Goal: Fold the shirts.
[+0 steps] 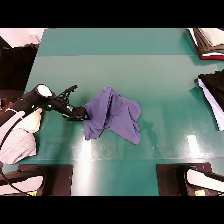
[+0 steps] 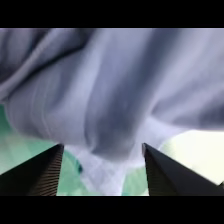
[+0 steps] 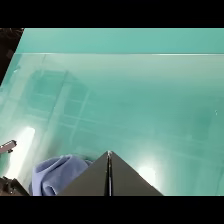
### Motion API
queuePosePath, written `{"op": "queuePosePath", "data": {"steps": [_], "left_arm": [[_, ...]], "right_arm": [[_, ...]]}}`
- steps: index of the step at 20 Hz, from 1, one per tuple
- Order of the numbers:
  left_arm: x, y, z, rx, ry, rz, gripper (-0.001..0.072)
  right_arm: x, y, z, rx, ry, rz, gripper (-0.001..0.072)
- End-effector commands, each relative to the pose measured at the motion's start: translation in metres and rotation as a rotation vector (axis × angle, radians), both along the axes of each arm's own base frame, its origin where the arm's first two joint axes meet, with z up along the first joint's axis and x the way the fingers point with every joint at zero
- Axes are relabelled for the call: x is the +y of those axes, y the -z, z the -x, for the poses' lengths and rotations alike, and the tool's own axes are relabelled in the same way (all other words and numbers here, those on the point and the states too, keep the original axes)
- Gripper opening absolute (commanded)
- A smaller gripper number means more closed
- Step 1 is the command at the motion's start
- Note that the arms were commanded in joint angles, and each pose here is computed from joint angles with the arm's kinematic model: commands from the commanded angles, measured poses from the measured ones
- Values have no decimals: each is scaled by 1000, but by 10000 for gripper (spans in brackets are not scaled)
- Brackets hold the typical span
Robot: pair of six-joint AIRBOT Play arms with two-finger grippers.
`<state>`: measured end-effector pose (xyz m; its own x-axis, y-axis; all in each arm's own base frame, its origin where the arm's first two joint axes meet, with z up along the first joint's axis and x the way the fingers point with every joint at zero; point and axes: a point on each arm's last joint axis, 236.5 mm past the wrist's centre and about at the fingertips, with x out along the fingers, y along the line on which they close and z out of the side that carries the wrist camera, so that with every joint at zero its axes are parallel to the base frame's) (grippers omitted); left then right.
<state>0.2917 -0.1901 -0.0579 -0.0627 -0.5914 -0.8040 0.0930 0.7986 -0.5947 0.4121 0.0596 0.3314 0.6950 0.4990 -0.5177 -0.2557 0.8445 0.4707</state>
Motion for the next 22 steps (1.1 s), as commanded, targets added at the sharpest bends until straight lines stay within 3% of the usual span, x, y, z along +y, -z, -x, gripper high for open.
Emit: {"op": "queuePosePath", "data": {"steps": [1, 2, 4, 5, 8, 11, 15, 17, 19, 20, 22], "left_arm": [[-10, 5, -12, -54, -51, 10, 553], [-17, 5, -11, -68, -35, 8, 442], [-33, 5, -7, -99, 13, 7, 114], [-37, 4, -4, -113, 45, 8, 24], [-30, -18, 1, -84, 123, 11, 25], [3, -67, -18, -205, 183, -74, 25], [39, -133, -37, -437, 185, -209, 25], [41, -149, -36, -485, 180, -212, 25], [41, -152, -34, -489, 180, -210, 25], [41, -152, -34, -489, 179, -210, 26], [41, -152, -34, -484, 179, -210, 26]], "right_arm": [[1, 2, 2, 9, -6, 2, 21], [1, 3, 3, 15, -10, 3, 21], [2, 6, 6, 31, -18, 8, 21], [2, 8, 8, 39, -23, 11, 21], [0, 24, 21, 118, -47, 47, 21], [-12, 62, 39, 259, -38, 163, 21], [4, 143, 49, 418, -38, 113, 22], [21, 205, 62, 512, -37, 75, 44], [45, 267, 83, 617, -48, 21, 452], [57, 293, 94, 668, -62, -7, 485], [76, 337, 107, 724, -79, -47, 484]]}}
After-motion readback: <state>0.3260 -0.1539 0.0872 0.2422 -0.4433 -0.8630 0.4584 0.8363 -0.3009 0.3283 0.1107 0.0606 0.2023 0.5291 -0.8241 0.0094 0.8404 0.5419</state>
